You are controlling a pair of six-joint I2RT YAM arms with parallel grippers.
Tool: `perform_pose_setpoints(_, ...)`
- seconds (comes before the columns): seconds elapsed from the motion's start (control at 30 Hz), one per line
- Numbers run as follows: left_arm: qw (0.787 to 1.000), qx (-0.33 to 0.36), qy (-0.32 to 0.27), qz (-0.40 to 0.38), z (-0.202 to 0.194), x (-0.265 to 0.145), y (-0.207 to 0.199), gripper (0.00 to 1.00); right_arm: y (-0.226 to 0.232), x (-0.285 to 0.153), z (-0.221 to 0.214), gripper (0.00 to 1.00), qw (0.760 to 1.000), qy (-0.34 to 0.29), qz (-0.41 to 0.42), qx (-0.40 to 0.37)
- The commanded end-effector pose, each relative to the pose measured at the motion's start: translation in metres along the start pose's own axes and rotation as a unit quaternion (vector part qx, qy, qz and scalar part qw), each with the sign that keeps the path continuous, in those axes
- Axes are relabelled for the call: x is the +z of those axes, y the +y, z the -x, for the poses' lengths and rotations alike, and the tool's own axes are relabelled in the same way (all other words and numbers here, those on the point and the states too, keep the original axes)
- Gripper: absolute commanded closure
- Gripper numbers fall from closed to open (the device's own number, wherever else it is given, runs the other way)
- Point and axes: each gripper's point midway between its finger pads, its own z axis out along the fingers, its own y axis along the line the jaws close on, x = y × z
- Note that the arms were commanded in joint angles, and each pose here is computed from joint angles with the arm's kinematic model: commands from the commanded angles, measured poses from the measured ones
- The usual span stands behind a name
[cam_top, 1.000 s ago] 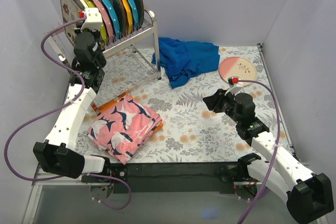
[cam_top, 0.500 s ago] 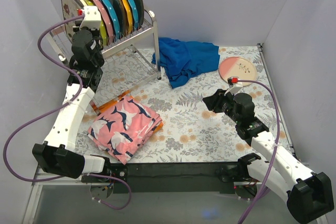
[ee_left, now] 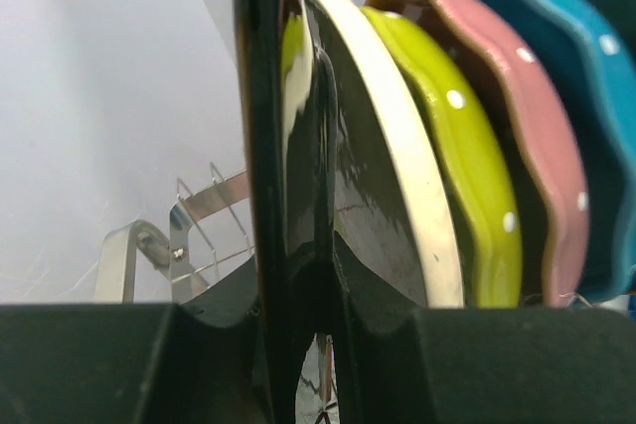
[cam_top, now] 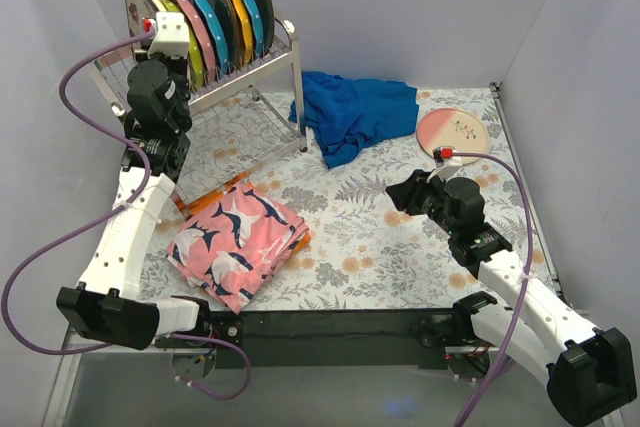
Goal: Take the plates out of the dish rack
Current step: Unload the plate from the dish rack.
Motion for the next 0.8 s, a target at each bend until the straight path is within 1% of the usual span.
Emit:
perform_pose_setpoints(0.0, 0.984, -0.064, -0.152, -0.074, 0.098, -0.031, 0.002, 1.00, 0.006, -0.001, 0.015, 0.58, 1.000, -0.023, 0.006, -0.010)
perform_pose_setpoints(0.47, 0.973, -0.112, -0.180, -0.086, 0.121, -0.045, 0.009, 1.00, 0.007, -0.003, 0.016, 0.58, 1.000, -0.027, 0.008, -0.013)
perform_pose_setpoints(0.77, 0.973, -0.111, -0.187, -0.083, 0.126, -0.048, 0.013, 1.00, 0.008, -0.003, 0.017, 0.58, 0.999, -0.028, 0.008, -0.014)
